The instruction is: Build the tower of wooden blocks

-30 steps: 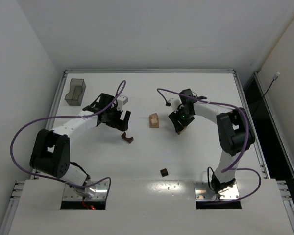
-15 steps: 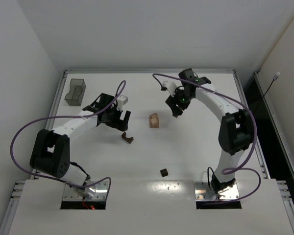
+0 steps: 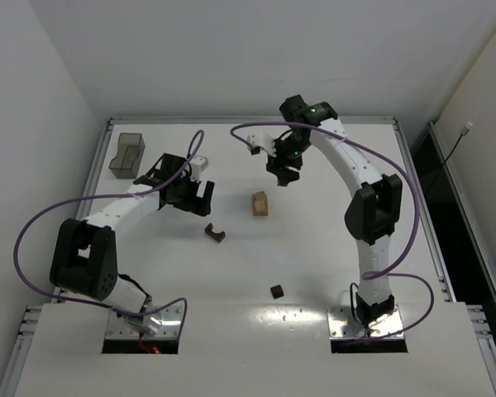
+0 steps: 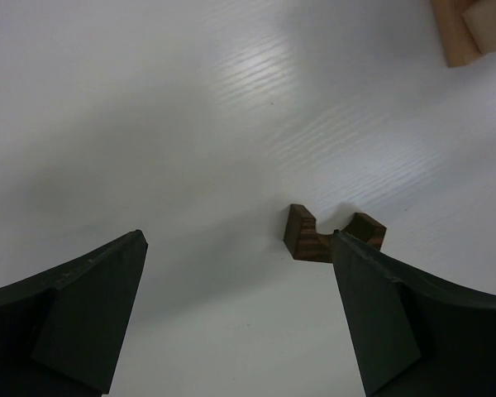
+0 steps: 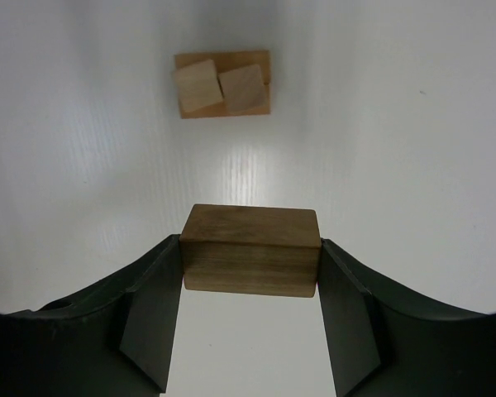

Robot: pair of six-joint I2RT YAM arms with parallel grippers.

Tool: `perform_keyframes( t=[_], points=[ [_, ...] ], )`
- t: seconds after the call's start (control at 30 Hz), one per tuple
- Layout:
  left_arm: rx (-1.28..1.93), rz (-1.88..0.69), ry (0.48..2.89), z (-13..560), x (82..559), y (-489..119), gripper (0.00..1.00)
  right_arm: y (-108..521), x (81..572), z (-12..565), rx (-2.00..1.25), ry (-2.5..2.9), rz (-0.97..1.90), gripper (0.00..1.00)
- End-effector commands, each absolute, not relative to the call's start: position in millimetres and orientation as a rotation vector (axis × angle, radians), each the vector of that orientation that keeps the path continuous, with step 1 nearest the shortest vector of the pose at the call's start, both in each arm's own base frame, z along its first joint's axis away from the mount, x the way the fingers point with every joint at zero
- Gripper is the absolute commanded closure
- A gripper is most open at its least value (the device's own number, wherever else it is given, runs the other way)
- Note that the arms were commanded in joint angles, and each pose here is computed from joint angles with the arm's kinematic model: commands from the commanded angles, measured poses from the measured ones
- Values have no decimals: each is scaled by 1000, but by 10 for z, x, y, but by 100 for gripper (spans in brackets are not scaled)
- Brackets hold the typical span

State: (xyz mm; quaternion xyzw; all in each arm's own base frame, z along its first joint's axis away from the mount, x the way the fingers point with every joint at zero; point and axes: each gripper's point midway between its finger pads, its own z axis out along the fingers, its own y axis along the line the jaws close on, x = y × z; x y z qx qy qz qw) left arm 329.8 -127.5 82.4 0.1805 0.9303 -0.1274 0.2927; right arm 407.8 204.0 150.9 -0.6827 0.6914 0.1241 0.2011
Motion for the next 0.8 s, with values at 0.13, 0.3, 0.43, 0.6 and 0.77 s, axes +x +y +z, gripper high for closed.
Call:
perform_keyframes(
  t=[0.13, 0.3, 0.43, 0.6, 0.77],
  points=[
    [332, -344, 2447, 985, 3559, -1035, 9, 2428, 3782, 1587, -2027, 1739, 531, 100],
    [267, -342, 2442, 1024, 3654, -900, 9, 2584, 3622, 1412, -2095, 1753, 579, 100],
    [235, -349, 2453, 995, 3665, -846, 9, 2627, 3605, 1240, -2116, 1813, 562, 100],
    [218, -363, 2452, 1001, 3649, -801, 9, 2710, 3722, 1108, -2083, 1881, 466, 100],
    [185, -368, 2444, 1016, 3680, -743, 9, 2745, 3847, 1047, -2050, 1917, 433, 100]
  ],
)
